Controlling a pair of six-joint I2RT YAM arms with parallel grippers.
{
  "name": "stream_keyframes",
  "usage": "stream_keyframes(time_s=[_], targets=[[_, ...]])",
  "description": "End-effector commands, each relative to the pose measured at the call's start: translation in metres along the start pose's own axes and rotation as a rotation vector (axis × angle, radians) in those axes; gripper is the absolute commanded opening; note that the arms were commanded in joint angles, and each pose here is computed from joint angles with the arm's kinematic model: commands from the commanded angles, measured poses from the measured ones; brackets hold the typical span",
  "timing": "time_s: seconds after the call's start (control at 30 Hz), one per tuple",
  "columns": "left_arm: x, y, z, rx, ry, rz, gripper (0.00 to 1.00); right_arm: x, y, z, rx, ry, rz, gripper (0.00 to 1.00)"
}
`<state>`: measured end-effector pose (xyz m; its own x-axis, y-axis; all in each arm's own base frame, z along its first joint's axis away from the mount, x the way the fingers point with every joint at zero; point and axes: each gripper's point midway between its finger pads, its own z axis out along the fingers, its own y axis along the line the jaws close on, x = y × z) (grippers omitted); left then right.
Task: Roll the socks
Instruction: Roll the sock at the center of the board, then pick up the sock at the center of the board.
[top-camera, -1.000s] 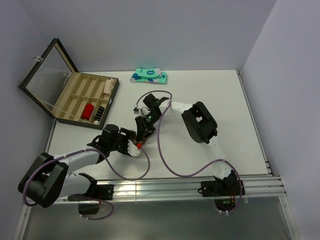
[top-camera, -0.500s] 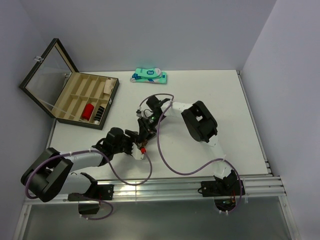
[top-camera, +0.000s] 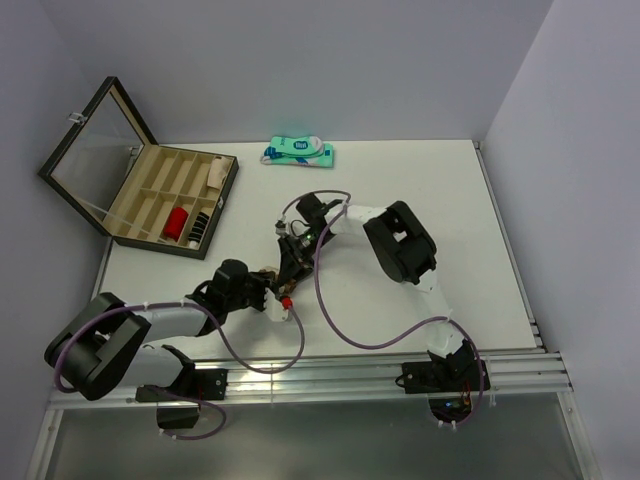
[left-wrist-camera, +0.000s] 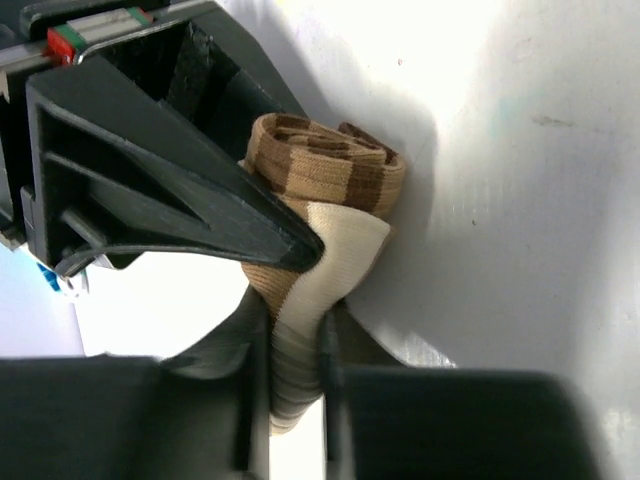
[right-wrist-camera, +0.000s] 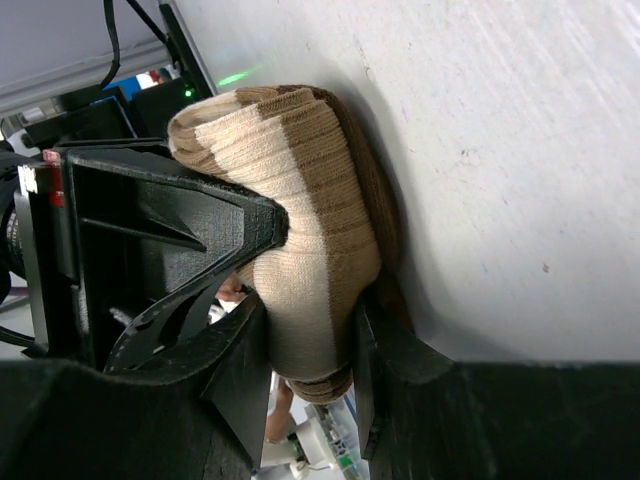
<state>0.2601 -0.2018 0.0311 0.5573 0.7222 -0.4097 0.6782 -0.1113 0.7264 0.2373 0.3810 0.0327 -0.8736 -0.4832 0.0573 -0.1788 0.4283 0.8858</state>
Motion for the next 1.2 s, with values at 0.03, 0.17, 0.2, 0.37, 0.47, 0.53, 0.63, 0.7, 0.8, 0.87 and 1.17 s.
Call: stream_keyframes(time_s=[0.03,0.17,0.2,0.37,0.47,0.53,0.63,0.7,0.8,0.87,1.17], targets=[[-0.008,0.015,0.001,-0.029,-0.021,-0.059,0.00,0.003,0.001,-0.001,0.055,-0.027,0.010,0.24],[-0.017,0.020,-0.002,-0.018,-0.047,-0.102,0.00,-0.003,0.003,-0.006,0.096,-0.080,0.006,0.35],[-0.019,0.023,-0.002,-0.024,-0.051,-0.116,0.00,-0.005,0.003,-0.009,0.105,-0.092,0.000,0.38],[-0.022,0.023,-0.003,0.005,-0.056,-0.152,0.00,-0.009,-0.002,-0.023,0.174,-0.170,-0.008,0.49],[-0.025,0.023,-0.003,0.015,-0.060,-0.182,0.00,-0.010,-0.004,-0.033,0.201,-0.210,-0.007,0.55],[-0.026,0.025,-0.004,0.015,-0.064,-0.183,0.00,-0.012,-0.006,-0.041,0.221,-0.239,-0.008,0.56],[-0.024,0.021,-0.003,0.031,-0.057,-0.190,0.00,-0.014,-0.007,-0.050,0.249,-0.271,-0.010,0.57],[-0.026,0.022,-0.003,0.042,-0.057,-0.218,0.00,-0.016,-0.004,-0.059,0.236,-0.298,-0.021,0.57],[-0.026,0.028,-0.003,0.041,-0.048,-0.254,0.00,-0.019,0.001,-0.075,0.237,-0.348,-0.027,0.57],[-0.023,0.031,-0.003,0.029,-0.038,-0.264,0.00,-0.021,0.008,-0.086,0.241,-0.389,-0.041,0.57],[-0.019,0.055,-0.008,-0.007,-0.014,-0.360,0.00,-0.033,0.026,-0.134,0.320,-0.598,-0.062,0.57]])
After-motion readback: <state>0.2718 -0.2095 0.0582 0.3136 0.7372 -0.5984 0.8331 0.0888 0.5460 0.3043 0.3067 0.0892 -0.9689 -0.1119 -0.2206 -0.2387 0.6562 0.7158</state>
